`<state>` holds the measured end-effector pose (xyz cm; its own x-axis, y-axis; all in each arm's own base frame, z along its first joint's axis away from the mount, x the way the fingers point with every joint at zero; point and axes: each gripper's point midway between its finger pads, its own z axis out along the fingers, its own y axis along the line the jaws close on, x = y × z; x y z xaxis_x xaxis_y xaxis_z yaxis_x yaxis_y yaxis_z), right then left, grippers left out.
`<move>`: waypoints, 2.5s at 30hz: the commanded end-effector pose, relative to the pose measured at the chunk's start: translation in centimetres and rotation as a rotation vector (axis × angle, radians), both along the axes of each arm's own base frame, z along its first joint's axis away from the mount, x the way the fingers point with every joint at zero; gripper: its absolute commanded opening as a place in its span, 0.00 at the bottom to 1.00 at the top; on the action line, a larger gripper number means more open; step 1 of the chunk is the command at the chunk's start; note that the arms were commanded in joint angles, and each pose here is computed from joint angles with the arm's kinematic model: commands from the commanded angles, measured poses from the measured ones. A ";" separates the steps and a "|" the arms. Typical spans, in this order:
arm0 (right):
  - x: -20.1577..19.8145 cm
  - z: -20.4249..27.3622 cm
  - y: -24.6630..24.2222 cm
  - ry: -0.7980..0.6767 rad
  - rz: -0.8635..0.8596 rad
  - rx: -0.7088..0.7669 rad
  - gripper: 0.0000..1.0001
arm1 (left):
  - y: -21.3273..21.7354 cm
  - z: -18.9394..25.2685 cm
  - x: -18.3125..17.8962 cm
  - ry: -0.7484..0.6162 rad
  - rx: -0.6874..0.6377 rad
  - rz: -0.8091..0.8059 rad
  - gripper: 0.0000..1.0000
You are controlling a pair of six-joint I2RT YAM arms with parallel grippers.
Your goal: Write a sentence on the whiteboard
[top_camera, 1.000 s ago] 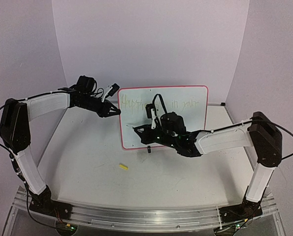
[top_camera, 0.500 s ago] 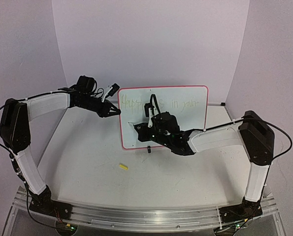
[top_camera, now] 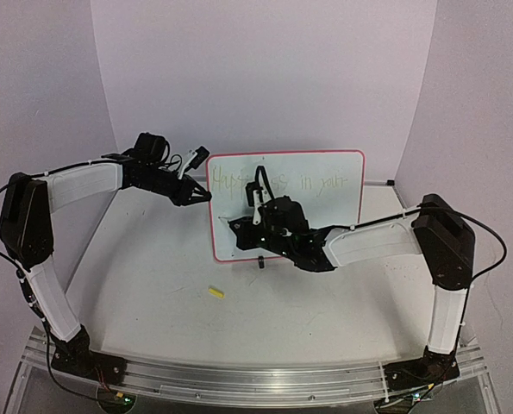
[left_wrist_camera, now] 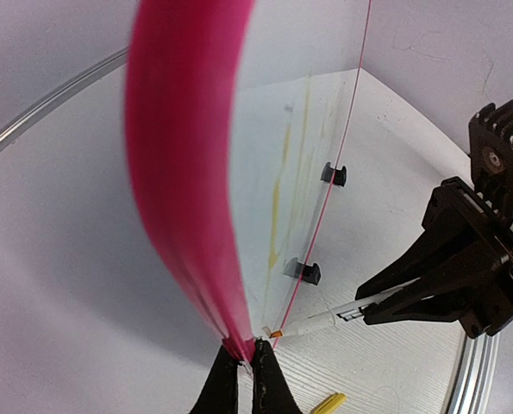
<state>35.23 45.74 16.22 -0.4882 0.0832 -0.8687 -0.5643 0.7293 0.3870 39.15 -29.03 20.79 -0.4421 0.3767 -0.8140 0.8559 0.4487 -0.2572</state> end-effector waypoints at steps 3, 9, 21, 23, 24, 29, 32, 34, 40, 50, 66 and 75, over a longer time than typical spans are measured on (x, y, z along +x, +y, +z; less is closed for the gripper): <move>0.2 -2.0 -1.0 0.030 -0.034 -0.043 0.00 | -0.5 2.1 -0.6 -0.072 -0.016 -0.033 0.00; 0.2 -1.8 -1.0 0.026 -0.030 -0.046 0.00 | -0.5 2.1 -0.6 -0.072 -0.016 -0.034 0.00; 0.6 -0.2 -2.5 -0.001 -0.104 -0.031 0.00 | -0.5 2.2 -0.7 -0.074 -0.017 -0.034 0.00; 0.6 0.1 -2.5 -0.003 -0.102 -0.023 0.00 | -0.5 2.2 -0.7 -0.075 -0.017 -0.034 0.00; 0.6 0.1 -2.5 -0.003 -0.102 -0.021 0.00 | -0.5 2.2 -0.7 -0.074 -0.017 -0.033 0.00; 0.3 0.5 -2.8 -0.009 -0.095 -0.009 0.00 | -0.5 2.2 -0.6 -0.074 -0.017 -0.033 0.00; -0.4 1.6 -2.6 -0.034 -0.055 0.012 0.00 | -0.5 2.2 -0.7 -0.075 -0.018 -0.034 0.00; -0.9 2.5 -2.4 -0.050 -0.023 0.032 0.00 | -0.5 2.2 -0.7 -0.075 -0.018 -0.034 0.00; -0.9 4.7 -2.7 -0.096 -0.024 0.045 0.00 | -0.5 2.1 -0.7 -0.072 -0.016 -0.034 0.00; 0.8 4.4 -2.5 -0.093 -0.063 0.009 0.00 | -0.5 2.0 -0.6 -0.068 -0.015 -0.033 0.00; 1.6 1.6 -2.8 -0.023 -0.076 -0.028 0.00 | -0.6 1.8 -0.5 -0.065 -0.014 -0.035 0.00; 0.7 -1.9 -2.8 0.058 -0.042 -0.056 0.00 | -0.6 1.9 -0.5 -0.065 -0.016 -0.036 0.00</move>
<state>35.88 43.31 17.43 -0.4819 0.0851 -0.8721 -0.5378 0.7571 0.3710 39.16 -29.04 20.81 -0.4418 0.3767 -0.8142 0.8557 0.4494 -0.2565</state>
